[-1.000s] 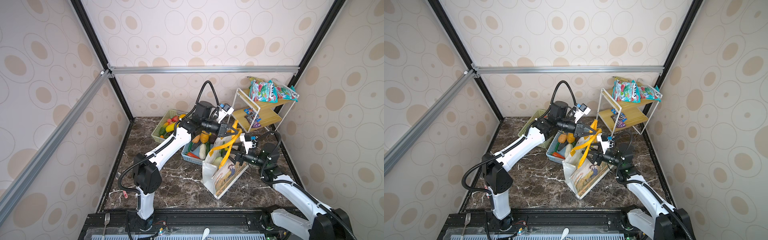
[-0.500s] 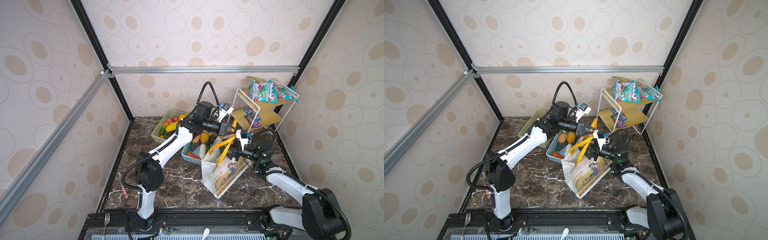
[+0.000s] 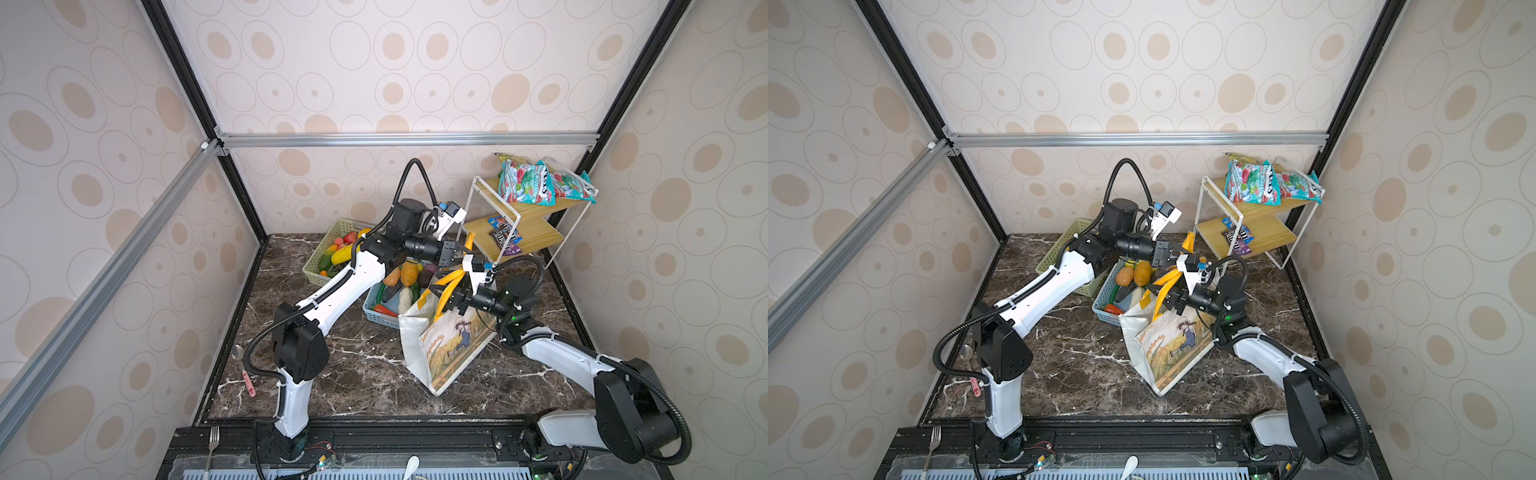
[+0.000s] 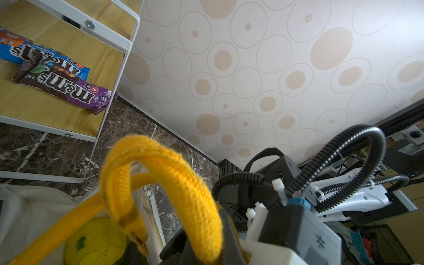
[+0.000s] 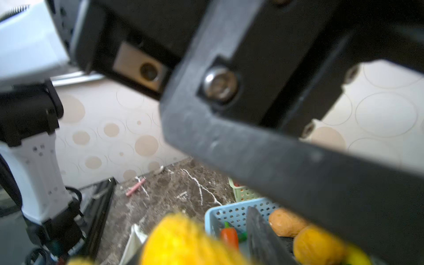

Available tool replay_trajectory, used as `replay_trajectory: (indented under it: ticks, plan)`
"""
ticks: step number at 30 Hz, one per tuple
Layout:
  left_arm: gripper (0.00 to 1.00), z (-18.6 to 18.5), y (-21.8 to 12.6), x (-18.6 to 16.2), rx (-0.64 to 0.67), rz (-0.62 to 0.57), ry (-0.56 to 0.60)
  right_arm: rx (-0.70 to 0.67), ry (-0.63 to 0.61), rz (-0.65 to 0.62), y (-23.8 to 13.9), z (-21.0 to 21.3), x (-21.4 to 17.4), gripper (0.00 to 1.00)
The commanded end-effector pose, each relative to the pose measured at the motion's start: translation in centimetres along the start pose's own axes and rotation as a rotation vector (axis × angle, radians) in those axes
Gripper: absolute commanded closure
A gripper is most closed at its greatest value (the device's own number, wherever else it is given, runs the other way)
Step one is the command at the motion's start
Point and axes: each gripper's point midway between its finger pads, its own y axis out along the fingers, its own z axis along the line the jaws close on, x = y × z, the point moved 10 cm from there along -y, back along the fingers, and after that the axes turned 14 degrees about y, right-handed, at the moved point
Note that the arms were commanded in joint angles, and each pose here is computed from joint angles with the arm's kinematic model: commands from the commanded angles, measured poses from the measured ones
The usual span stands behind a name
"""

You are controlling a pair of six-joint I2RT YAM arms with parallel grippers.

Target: Place the food into the grocery bag and tie it

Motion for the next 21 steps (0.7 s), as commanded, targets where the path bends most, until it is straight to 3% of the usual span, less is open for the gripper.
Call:
replay_trajectory:
  ticks: [1, 3, 6, 17, 21]
  plan:
    - [1.00, -0.9, -0.3, 1.3, -0.012, -0.038, 0.051, -0.010, 0.002, -0.097, 0.7, 0.3, 1.9, 0.73]
    - [1.00, -0.8, -0.4, 1.4, 0.000, -0.043, 0.053, -0.015, 0.025, -0.095, 0.4, 0.5, 1.7, 0.83]
    - [1.00, -0.6, -0.8, 1.3, 0.017, -0.048, 0.050, -0.077, 0.063, -0.065, -0.4, 0.7, 0.9, 0.88]
    - [1.00, 2.1, -3.8, -0.5, 0.148, -0.062, -0.003, -0.572, 0.356, 0.178, -5.6, 0.3, -1.0, 0.92]
    - [1.00, 3.0, -4.0, -1.8, 0.191, -0.037, -0.021, -0.771, 0.515, 0.166, -8.4, -1.2, -0.5, 0.93]
